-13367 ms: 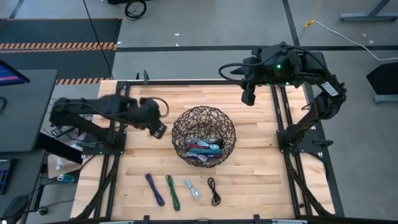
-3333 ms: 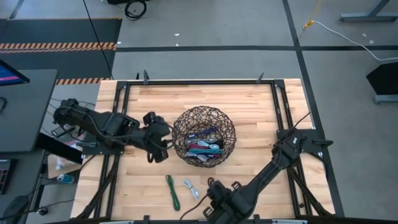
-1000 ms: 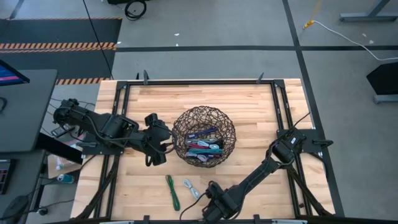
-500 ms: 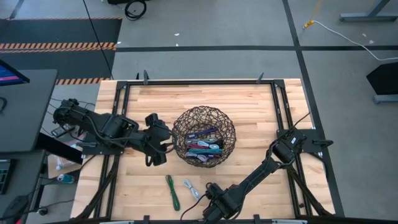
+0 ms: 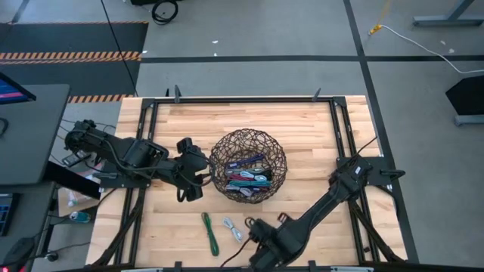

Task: Pick and place USB-C Cables
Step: Put the black charger cable into the black mesh basket

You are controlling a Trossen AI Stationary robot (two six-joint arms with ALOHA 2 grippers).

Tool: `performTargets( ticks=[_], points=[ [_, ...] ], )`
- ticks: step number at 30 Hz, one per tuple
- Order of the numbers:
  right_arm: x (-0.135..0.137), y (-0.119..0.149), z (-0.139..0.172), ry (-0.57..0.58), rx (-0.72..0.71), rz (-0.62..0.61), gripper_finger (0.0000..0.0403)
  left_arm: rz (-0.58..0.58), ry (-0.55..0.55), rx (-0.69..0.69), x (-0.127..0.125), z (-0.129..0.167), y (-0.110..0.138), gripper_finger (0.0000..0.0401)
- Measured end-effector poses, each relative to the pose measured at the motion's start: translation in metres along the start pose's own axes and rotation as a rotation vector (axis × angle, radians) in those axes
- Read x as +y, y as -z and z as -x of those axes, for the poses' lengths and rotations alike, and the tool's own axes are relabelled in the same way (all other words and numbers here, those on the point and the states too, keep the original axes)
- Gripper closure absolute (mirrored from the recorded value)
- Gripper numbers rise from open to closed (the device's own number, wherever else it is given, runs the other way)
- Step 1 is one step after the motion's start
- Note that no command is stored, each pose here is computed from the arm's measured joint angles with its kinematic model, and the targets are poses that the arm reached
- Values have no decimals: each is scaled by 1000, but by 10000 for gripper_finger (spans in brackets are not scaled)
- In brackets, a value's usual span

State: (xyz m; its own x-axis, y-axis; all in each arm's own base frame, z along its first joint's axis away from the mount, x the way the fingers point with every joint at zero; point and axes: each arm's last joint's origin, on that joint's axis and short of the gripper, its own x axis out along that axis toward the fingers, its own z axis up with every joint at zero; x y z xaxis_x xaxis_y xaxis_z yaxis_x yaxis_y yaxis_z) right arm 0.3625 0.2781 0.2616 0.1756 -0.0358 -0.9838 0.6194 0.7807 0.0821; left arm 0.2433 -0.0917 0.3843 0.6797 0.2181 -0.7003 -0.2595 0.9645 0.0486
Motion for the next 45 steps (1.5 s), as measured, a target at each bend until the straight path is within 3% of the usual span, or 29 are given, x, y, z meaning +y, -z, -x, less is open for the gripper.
performTargets(
  ticks=[11,19,29,37,45],
  points=[
    [-68,-63,93,-41,-286,141,395,-8,1,0,0,0,0,229],
    [-129,-118,131,12,-372,237,395,-30,-1,3,0,0,0,229],
    [-203,-170,148,155,-369,306,395,-31,-1,4,0,0,1,229],
    [-248,-204,148,75,-286,439,395,7,2,-2,0,0,0,229],
    [-269,-222,148,-42,-294,562,395,57,2,-2,0,0,0,229]
  ],
)
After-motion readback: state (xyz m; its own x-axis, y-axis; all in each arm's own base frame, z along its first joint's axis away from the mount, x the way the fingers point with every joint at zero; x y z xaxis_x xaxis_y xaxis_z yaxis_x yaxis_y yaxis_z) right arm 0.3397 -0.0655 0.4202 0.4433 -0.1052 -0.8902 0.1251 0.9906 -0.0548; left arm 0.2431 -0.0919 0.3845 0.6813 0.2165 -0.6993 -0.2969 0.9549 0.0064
